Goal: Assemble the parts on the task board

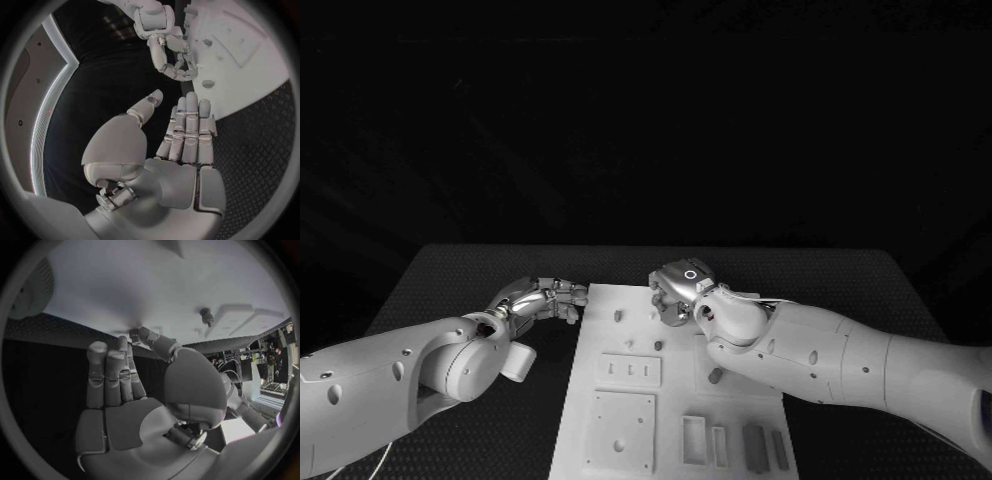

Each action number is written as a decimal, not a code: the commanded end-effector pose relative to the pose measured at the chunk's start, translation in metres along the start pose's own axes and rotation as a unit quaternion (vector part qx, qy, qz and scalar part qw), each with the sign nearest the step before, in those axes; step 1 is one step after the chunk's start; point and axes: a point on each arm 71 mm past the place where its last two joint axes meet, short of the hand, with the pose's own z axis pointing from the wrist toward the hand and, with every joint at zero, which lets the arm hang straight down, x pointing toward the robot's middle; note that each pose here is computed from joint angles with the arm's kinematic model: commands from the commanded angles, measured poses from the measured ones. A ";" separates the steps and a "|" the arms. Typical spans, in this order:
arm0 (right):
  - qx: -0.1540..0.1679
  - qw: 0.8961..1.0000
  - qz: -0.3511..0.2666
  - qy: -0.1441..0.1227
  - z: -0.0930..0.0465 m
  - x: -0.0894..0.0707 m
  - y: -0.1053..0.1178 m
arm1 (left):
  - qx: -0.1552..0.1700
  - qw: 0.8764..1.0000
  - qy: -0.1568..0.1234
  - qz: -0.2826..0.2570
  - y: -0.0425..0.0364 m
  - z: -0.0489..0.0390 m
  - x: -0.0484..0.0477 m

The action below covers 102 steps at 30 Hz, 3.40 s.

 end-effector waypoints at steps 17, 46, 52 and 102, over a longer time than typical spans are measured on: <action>0.016 0.995 0.072 -0.068 -0.024 -0.023 -0.036 | 0.009 1.000 -0.023 0.018 0.0001 0.0007 -0.0236; 0.070 0.980 0.184 0.038 -0.066 -0.014 -0.121 | 0.013 1.000 -0.023 0.016 0.0016 -0.0006 -0.0255; 0.072 0.979 0.181 0.059 -0.064 -0.009 -0.120 | 0.013 1.000 -0.023 0.016 0.0017 -0.0003 -0.0255; 0.079 0.976 0.176 0.104 -0.052 0.016 -0.111 | 0.009 1.000 -0.013 0.013 0.0014 -0.0002 -0.0187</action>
